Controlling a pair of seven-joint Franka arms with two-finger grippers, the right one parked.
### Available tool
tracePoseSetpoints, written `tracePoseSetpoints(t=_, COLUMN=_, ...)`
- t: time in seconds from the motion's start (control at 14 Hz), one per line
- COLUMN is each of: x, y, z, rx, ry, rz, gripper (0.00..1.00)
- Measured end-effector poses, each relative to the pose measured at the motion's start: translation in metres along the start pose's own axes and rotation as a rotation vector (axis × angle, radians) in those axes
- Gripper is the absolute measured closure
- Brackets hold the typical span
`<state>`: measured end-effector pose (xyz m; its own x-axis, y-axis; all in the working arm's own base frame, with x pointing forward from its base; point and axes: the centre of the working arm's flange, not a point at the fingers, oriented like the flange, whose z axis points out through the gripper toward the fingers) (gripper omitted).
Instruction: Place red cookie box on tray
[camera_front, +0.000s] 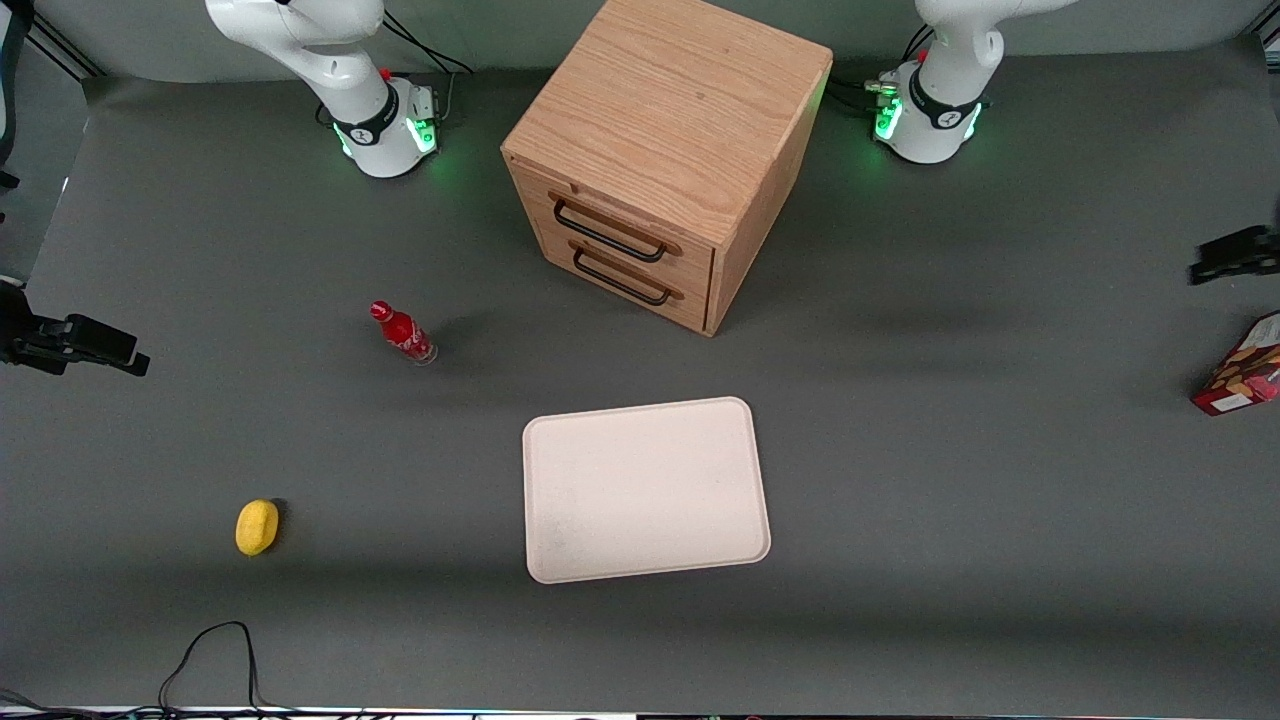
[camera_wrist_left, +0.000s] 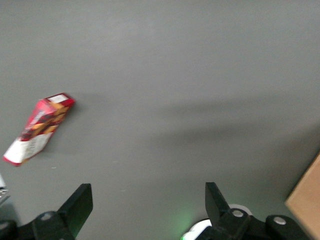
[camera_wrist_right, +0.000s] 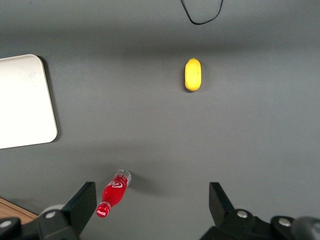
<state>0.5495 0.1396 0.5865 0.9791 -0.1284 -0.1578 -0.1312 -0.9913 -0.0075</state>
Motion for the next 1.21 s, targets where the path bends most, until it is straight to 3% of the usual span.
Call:
tracePoseSetpoints(t=0.43, x=-0.084, y=-0.185, z=0.031, rx=0.003, ry=0.058, rz=0.085, gripper=0.00)
tracePoseSetpoints(t=0.71, x=-0.139, y=-0.274, z=0.068, rx=0.016, ry=0.083, rz=0.077, gripper=0.00)
tracePoseSetpoints(t=0.93, x=-0.139, y=-0.292, z=0.080, rx=0.012, ry=0.081, rz=0.104, gripper=0.00)
tracePoseSetpoints(t=1.07, x=-0.129, y=-0.294, z=0.091, rx=0.017, ry=0.065, rz=0.251, gripper=0.00)
tracePoseSetpoints(t=1.21, x=-0.119, y=-0.300, z=0.101, rx=0.052, ry=0.055, rz=0.452, gripper=0.00)
